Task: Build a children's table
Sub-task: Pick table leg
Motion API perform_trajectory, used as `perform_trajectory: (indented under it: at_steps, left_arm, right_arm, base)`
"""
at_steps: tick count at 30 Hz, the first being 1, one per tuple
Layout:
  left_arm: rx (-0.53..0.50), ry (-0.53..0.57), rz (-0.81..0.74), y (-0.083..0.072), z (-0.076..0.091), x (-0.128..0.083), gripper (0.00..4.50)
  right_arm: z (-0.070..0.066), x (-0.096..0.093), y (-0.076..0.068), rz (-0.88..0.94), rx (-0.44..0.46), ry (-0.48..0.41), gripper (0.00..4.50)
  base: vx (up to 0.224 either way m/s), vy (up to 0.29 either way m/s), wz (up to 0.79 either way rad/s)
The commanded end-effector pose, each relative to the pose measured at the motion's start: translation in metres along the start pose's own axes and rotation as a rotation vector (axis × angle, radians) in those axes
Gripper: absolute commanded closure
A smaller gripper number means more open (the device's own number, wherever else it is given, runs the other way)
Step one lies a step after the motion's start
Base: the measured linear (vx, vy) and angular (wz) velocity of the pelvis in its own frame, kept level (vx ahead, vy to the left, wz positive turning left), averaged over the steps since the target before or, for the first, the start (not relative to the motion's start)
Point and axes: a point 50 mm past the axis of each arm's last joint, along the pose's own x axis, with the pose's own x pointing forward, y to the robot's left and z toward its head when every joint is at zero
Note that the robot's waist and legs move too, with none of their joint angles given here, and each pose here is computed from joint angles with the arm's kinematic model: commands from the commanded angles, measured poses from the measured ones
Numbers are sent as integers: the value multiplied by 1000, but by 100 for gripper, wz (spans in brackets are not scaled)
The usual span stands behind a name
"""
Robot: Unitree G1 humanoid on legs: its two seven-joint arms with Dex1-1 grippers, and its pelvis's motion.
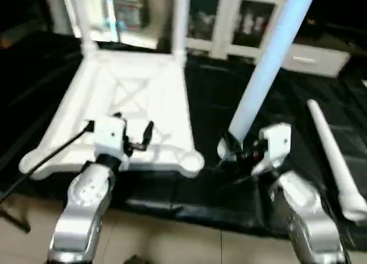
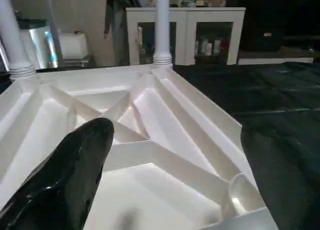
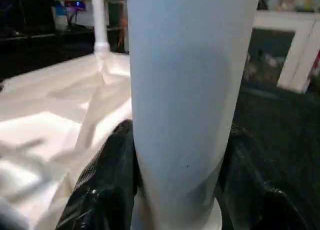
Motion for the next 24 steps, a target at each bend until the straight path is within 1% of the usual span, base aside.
perform_trajectory:
  at_steps: [1, 6, 10, 11, 16, 20, 22, 23, 24]
  left_arm:
    - [-2, -20, -11, -1, 4, 5, 0]
    - [2, -24, -41, -2, 5, 11, 0]
    - [6, -23, -59, -1, 6, 13, 0]
    - [-7, -31, -64, -1, 8, 14, 0]
    - [-29, -6, -103, -2, 5, 13, 0]
    - [-85, -3, -243, -9, 4, 9, 0]
    - [-93, -5, -310, -10, 4, 8, 0]
    - [-92, 5, -382, -9, 4, 8, 0]
    - [-92, 5, -382, -9, 4, 8, 0]
  right_arm:
    - [-1, -5, -15, -65, 4, 13, 264]
    - [1, -9, -16, -70, -5, 10, 264]
    - [-4, -14, -15, -99, 8, 25, 264]
    - [-4, -15, -14, -100, 10, 25, 264]
    - [-5, -18, -12, -111, 18, 28, 264]
    - [-1, -19, -17, -113, 7, 33, 264]
    - [2, -17, -19, -106, 7, 32, 264]
    - [4, -15, -19, -71, 24, 34, 264]
    - [4, -15, -19, -71, 24, 34, 264]
  base:
    - [0, 0, 0]
    - [81, 13, -7]
    - [75, 0, -4]
    - [68, -2, -3]
    - [0, 0, 0]
    - [-85, -24, -1]
    - [-107, -9, 2]
    - [-107, -1, -2]
    - [-105, 6, -8]
